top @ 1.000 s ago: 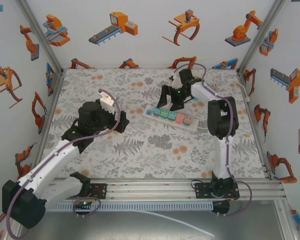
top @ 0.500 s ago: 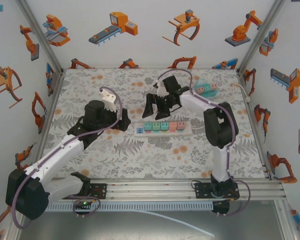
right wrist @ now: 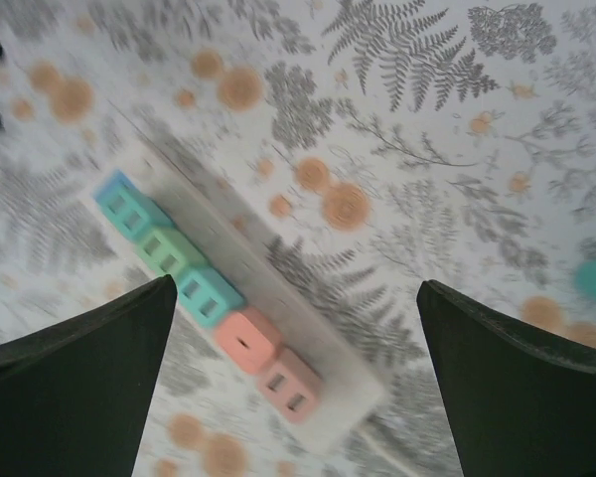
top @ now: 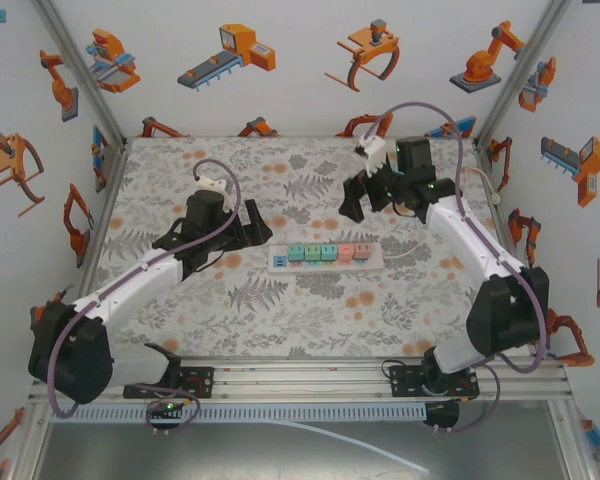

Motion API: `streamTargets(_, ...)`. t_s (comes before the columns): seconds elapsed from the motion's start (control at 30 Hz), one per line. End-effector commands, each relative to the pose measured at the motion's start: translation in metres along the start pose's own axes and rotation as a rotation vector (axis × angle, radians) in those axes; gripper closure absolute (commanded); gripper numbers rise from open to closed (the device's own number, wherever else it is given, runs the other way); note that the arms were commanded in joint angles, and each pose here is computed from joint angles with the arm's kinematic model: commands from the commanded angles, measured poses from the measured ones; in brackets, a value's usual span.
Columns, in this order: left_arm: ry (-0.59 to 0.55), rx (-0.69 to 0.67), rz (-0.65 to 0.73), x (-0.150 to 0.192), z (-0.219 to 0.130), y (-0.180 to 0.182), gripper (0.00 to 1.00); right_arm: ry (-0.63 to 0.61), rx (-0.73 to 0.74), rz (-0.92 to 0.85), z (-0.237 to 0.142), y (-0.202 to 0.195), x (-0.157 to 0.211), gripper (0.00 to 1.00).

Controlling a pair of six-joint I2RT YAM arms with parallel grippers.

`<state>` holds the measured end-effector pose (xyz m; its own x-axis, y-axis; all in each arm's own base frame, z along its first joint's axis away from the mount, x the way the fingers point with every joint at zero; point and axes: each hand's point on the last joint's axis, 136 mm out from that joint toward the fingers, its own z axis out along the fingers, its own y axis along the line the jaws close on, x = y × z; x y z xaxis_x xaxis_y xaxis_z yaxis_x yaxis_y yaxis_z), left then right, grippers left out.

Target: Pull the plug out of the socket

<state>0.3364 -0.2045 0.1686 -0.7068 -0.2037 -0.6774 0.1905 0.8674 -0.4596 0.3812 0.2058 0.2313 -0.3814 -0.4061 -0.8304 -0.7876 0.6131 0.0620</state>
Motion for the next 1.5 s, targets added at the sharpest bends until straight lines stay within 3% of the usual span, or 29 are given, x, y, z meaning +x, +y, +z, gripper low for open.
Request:
streamTargets(0.0, -0.006, 0.061, -0.072, -0.008, 0.004, -0.015, 0.04, 0.084, -0.075, -0.457, -0.001, 0.021, 0.043, 0.01)
streamTargets(0.07, 0.014, 0.068, -0.082, -0.004, 0.010, -0.016, 0.06, 0.120, -0.063, -0.453, -0.002, 0.015, 0.055, 0.01)
streamTargets(0.37, 0.092, 0.058, -0.089, 0.017, 0.030, -0.009, 0.09, 0.264, -0.373, -0.385, -0.003, 0.039, 0.111, 0.12)
streamTargets(0.5, 0.107, 0.049, -0.096, 0.023, 0.037, -0.005, 0.12, 0.246, -0.366, -0.399, 0.011, 0.035, 0.120, 0.20)
streamTargets(0.7, 0.172, 0.021, -0.112, 0.036, 0.052, 0.001, 0.30, 0.212, -0.361, -0.421, 0.026, 0.033, 0.124, 0.33)
streamTargets(1.13, 0.304, -0.038, -0.138, 0.063, 0.076, 0.013, 0.40, 0.211, -0.380, -0.456, 0.042, 0.047, 0.142, 0.53)
streamTargets(1.27, 0.332, -0.041, -0.147, 0.071, 0.079, 0.014, 0.48, 0.223, -0.380, -0.474, 0.043, 0.051, 0.142, 0.61)
streamTargets(1.47, 0.348, -0.071, -0.147, 0.075, 0.080, 0.020, 0.50, 0.218, -0.380, -0.481, 0.048, 0.063, 0.139, 0.68)
